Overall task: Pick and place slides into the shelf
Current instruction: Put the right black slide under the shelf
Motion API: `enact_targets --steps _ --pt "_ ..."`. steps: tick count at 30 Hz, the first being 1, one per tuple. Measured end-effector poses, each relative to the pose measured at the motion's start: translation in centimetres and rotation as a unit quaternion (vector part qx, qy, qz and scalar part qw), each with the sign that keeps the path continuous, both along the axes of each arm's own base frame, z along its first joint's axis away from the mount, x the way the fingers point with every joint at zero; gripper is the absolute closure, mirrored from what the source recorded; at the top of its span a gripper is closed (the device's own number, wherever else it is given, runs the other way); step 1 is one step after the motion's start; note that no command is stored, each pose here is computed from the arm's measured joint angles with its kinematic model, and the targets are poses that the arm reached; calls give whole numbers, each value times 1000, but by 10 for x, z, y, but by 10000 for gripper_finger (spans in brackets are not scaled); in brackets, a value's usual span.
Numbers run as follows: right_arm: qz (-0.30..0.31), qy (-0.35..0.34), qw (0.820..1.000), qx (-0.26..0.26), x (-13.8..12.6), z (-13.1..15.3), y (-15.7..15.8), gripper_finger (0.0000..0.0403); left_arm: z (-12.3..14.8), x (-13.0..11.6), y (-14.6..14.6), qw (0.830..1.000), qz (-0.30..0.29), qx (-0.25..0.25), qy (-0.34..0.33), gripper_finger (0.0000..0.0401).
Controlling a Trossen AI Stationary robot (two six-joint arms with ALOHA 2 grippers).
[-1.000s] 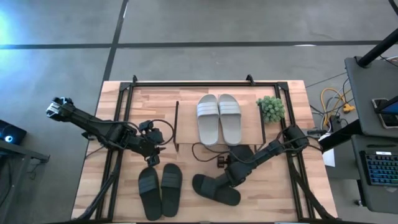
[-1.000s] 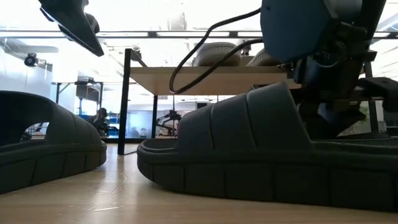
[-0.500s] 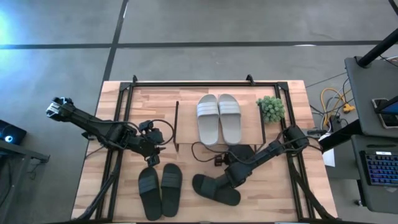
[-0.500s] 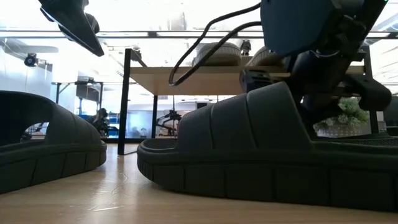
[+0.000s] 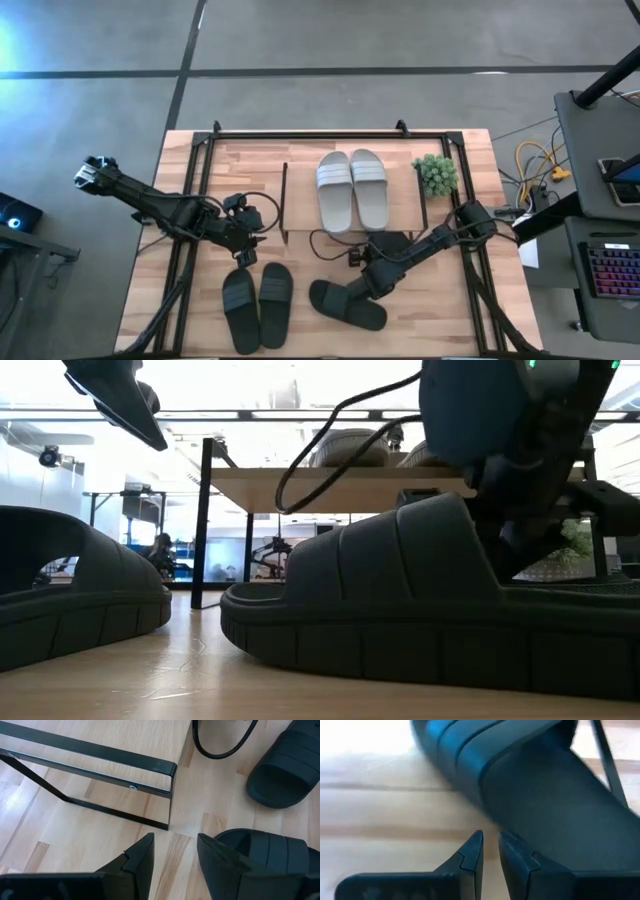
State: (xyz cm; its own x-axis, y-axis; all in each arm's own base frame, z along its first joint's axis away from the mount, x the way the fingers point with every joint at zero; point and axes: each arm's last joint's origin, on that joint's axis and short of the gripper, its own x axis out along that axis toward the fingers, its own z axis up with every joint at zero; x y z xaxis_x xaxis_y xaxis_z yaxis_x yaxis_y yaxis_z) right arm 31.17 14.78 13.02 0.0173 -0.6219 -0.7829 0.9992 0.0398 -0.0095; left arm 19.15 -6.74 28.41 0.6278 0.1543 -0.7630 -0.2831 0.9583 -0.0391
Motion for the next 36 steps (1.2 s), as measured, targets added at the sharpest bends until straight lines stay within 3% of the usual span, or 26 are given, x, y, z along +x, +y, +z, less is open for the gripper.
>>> enact_targets --steps 7,11,16,21,25,32,36 --pt "91 -31 995 21 -2 43 32 349 0 0 0 1000 0 0 0 266" --pt "-4 0 999 37 -30 54 41 349 0 1 0 1000 0 -1 -4 266" --pt "-13 58 997 43 -47 50 47 349 0 0 0 1000 -1 0 -3 266" --pt "-20 108 994 -1 -54 44 35 349 -2 0 -2 1000 -6 2 0 266" --pt "-21 139 990 8 -53 31 21 349 -2 -1 -3 1000 -11 2 1 266" --pt "28 94 992 79 -40 6 16 349 -3 -3 -7 1000 -20 2 3 266" --pt "13 66 995 76 -35 9 19 349 -3 -4 -9 1000 -24 2 5 266"
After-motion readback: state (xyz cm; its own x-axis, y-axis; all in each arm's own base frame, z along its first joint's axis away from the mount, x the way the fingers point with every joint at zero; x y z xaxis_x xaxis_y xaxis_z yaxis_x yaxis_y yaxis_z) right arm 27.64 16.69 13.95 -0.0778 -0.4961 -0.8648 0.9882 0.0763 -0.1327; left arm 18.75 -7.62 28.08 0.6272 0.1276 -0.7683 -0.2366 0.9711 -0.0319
